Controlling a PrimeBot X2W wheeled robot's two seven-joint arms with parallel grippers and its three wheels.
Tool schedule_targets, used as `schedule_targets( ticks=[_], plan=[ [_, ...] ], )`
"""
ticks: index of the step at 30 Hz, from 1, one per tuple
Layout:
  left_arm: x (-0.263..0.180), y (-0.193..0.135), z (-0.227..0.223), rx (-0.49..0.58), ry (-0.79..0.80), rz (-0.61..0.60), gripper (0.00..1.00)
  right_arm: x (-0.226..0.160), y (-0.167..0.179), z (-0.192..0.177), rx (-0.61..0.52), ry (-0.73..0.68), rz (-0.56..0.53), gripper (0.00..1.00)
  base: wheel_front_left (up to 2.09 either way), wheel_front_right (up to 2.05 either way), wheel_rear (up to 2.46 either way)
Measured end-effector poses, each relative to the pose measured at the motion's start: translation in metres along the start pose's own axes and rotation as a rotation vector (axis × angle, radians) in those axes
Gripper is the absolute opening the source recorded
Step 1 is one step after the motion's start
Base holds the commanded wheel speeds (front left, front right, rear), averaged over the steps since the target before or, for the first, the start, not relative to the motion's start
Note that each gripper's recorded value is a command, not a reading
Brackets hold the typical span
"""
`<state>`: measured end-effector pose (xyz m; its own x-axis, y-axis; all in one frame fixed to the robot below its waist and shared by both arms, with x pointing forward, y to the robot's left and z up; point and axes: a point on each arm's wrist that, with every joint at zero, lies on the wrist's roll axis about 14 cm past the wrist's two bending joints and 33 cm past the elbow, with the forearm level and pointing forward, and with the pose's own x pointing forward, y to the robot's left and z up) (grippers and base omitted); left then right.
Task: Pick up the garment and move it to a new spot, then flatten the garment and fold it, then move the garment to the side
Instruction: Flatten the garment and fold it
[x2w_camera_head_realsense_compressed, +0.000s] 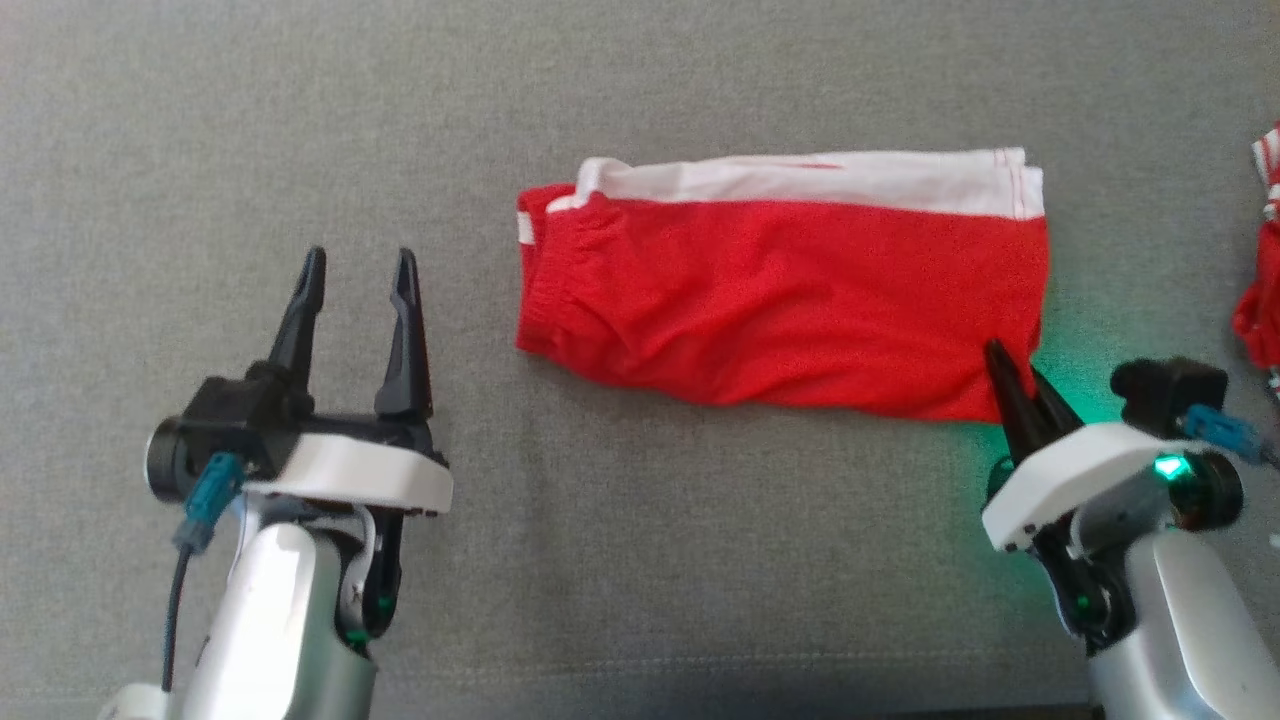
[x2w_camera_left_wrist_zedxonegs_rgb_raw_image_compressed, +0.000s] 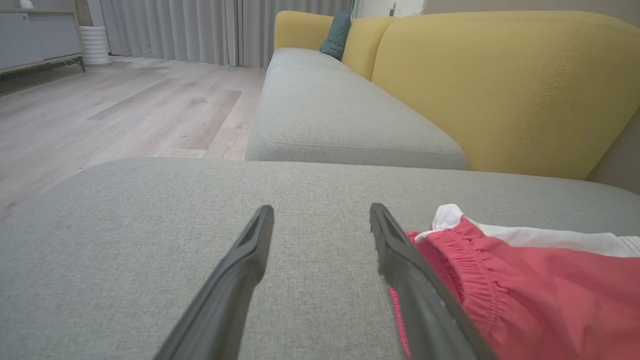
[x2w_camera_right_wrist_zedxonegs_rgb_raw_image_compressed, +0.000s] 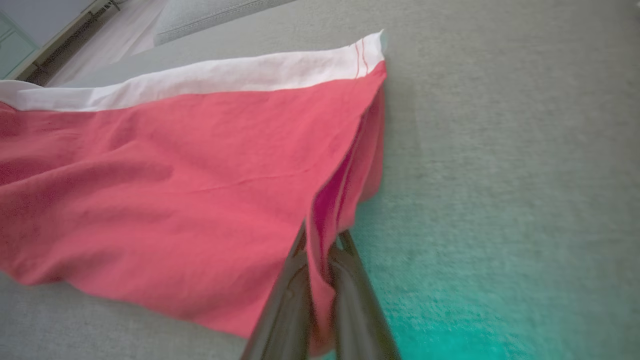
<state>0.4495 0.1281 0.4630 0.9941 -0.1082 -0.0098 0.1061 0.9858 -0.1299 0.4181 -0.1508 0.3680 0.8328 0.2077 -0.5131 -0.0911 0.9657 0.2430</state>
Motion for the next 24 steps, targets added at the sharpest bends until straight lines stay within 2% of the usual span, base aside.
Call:
schedule_targets(
  ticks=[8, 12, 15, 21, 24],
  plan=[
    [-0.01, -0.007, 0.003, -0.002, 0.001, -0.019, 1.0, -0.013, -0.012, 0.003, 0.004, -0.018, -0.044, 0.0, 0.0, 0.0, 0.0],
    [-0.013, -0.007, 0.007, 0.001, -0.009, -0.02, 1.0, -0.013, -0.007, 0.007, -0.016, -0.019, -0.032, 0.0, 0.0, 0.0, 0.0],
    [-0.014, -0.008, 0.012, 0.002, -0.019, -0.023, 1.0, -0.011, 0.018, 0.024, -0.068, -0.048, 0.038, 0.0, 0.0, 0.0, 0.0],
    [-0.017, -0.008, 0.017, 0.005, -0.03, -0.022, 1.0, -0.001, 0.112, 0.089, -0.22, -0.184, 0.285, 0.0, 0.0, 0.0, 0.0],
    [-0.02, -0.007, 0.016, -0.002, -0.027, -0.016, 1.0, 0.001, 0.153, 0.094, -0.255, -0.189, 0.397, 0.0, 0.0, 0.0, 0.0]
  ],
)
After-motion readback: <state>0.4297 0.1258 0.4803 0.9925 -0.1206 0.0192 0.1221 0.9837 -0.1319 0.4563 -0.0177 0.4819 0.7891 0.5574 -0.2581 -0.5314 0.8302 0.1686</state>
